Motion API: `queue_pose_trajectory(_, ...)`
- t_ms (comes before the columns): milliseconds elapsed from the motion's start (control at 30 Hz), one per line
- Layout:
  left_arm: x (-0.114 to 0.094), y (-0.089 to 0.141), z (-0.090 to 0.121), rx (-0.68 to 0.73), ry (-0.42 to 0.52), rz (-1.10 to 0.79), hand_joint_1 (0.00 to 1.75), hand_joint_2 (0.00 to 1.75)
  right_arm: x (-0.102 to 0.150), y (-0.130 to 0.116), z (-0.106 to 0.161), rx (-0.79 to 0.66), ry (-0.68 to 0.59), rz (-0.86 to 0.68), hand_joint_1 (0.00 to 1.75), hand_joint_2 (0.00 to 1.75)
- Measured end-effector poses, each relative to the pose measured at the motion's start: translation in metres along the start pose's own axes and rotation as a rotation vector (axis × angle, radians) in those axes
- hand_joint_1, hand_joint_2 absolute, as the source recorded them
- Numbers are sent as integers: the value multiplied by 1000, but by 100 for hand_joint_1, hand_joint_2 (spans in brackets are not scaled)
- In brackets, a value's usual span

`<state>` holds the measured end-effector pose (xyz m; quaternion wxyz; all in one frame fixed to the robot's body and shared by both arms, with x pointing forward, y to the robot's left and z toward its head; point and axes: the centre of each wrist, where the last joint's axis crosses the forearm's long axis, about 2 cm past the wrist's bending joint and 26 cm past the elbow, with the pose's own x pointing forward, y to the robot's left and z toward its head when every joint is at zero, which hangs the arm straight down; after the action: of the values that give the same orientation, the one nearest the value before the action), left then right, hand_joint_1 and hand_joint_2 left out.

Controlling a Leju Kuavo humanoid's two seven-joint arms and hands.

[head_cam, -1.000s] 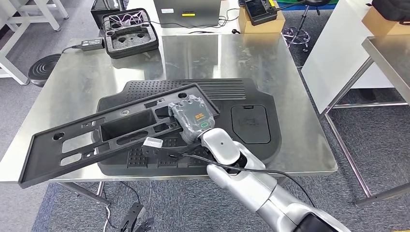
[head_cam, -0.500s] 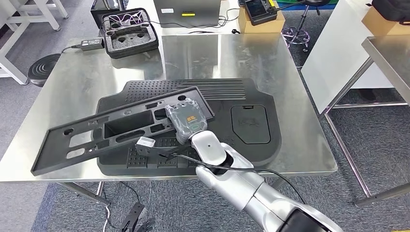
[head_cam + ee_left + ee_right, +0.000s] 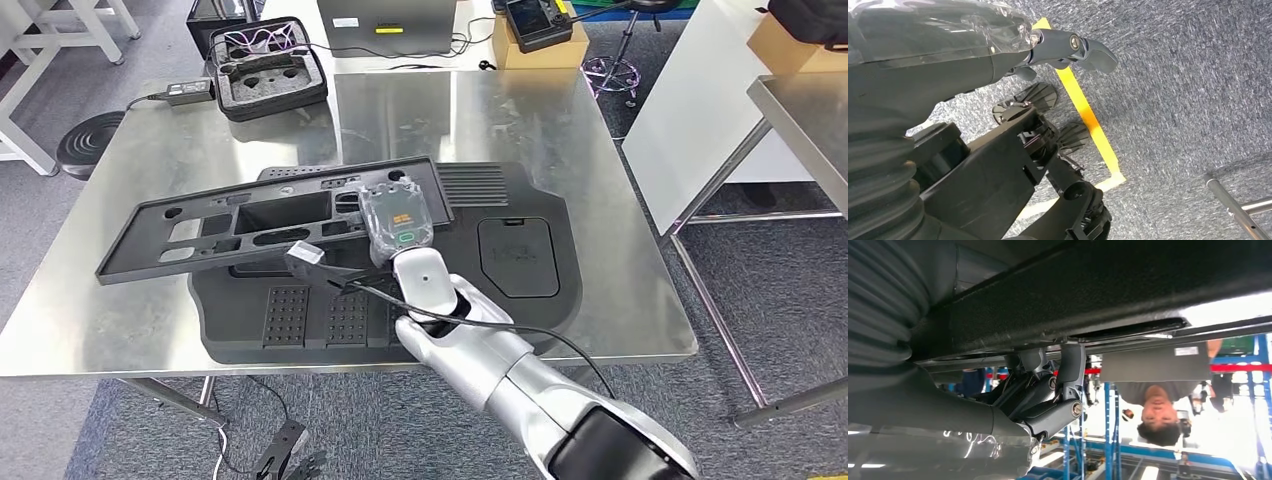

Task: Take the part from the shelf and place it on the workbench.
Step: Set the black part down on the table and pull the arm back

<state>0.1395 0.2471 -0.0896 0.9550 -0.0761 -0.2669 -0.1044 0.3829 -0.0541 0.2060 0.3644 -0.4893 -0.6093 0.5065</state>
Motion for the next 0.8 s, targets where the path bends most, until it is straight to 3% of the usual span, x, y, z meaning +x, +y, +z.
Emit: queue_pose_trajectory(800, 6, -3, -2, -8, -4, -11, 0, 175, -36, 9, -16, 67, 159, 79, 175, 175)
